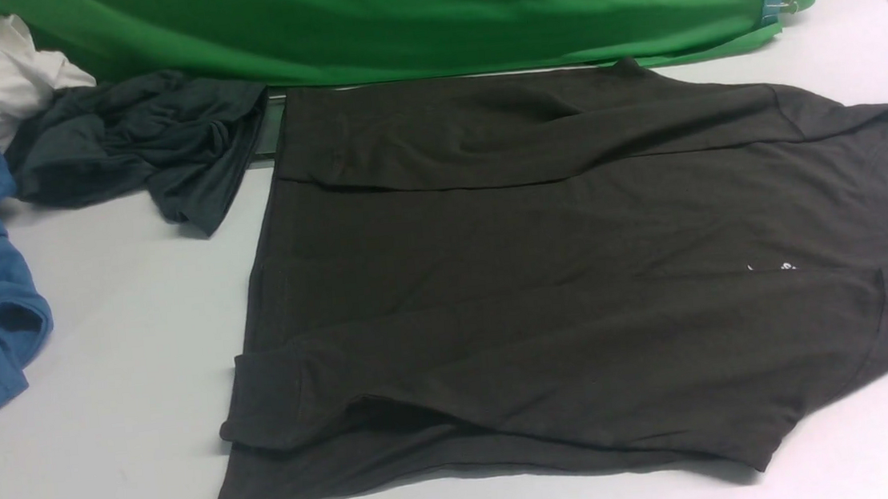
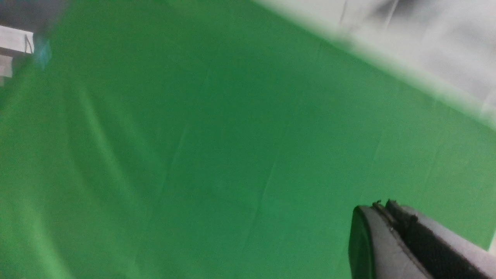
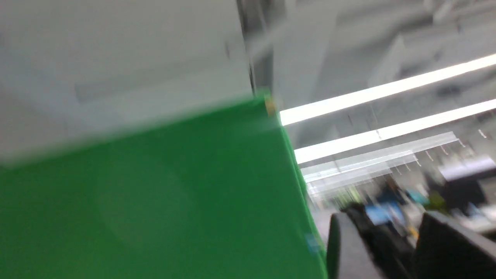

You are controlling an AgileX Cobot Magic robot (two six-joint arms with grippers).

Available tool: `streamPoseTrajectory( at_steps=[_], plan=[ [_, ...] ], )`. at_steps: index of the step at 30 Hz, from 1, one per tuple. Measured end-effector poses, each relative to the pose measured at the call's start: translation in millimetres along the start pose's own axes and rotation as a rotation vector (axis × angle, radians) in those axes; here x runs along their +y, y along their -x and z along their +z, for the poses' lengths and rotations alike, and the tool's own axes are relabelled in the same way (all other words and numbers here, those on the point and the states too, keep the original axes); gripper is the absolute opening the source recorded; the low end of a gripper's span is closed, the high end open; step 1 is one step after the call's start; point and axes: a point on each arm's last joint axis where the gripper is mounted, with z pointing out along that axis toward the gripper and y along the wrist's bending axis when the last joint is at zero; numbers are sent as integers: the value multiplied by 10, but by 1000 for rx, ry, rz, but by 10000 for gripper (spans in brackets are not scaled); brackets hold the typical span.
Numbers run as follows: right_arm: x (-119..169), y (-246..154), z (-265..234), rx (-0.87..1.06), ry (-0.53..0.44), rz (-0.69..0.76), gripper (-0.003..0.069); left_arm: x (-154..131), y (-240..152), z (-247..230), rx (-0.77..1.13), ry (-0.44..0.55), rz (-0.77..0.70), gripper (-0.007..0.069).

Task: Fold a long-sleeved shirt on a white desktop.
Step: 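Grasp the left edge of the dark T-shirt lying flat on the table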

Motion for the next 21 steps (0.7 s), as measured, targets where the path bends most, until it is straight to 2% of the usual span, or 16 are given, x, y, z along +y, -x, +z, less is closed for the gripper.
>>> streamPoseTrajectory(
  at_steps=[2, 3, 5, 8, 14, 21],
  plan=[
    [-5, -104, 219, 172, -8, -135, 242, -32, 43, 303, 192, 42, 109, 21],
    [-9, -127, 233, 189, -8, -141, 242, -28, 34, 301, 203, 44, 120, 21],
    [-55, -383, 381, 369, -13, -185, 242, -4, 8, 530, 305, 62, 270, 21],
    [-105, -736, 466, 529, -11, -173, 242, 68, -136, 752, 404, 69, 396, 21],
    [-14, -1282, 348, 677, 108, -143, 242, 214, -483, 1088, 564, 83, 435, 21],
    [182, -1657, 115, 771, 272, -90, 242, 321, -730, 1388, 587, 90, 431, 21]
  ],
)
